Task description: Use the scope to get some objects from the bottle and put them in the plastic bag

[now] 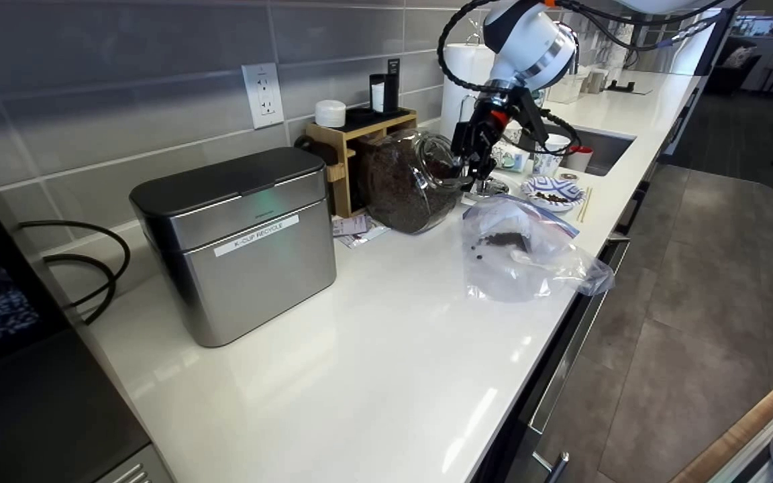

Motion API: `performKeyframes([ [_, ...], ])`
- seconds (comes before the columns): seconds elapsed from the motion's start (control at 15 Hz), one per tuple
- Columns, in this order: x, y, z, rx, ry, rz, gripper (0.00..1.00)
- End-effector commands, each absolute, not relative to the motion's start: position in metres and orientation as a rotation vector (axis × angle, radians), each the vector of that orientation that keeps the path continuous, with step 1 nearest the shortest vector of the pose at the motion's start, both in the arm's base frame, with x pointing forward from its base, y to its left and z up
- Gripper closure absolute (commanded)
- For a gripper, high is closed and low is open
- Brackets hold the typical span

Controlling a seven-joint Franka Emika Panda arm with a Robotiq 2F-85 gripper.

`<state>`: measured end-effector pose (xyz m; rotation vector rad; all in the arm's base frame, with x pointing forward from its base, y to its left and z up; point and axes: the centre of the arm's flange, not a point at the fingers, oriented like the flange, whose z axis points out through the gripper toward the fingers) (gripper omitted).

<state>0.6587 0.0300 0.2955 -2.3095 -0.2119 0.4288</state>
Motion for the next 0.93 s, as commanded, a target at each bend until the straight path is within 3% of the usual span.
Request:
performKeyframes([
  [0.0, 0.667, 0.034, 0.2953, -2.293, -0.201, 0.5, 0.27],
  [0.13, 0.6657, 0.0357, 0.2961, -2.284, -0.213, 0.533, 0.32],
  [0.67, 0.6626, 0.0379, 0.2966, -2.291, -0.207, 0.601, 0.95],
  [0.73, 0.6626, 0.0376, 0.2966, -2.297, -0.206, 0.601, 1.0],
  [0.87, 0.6632, 0.0372, 0.2988, -2.306, -0.203, 0.598, 1.0],
])
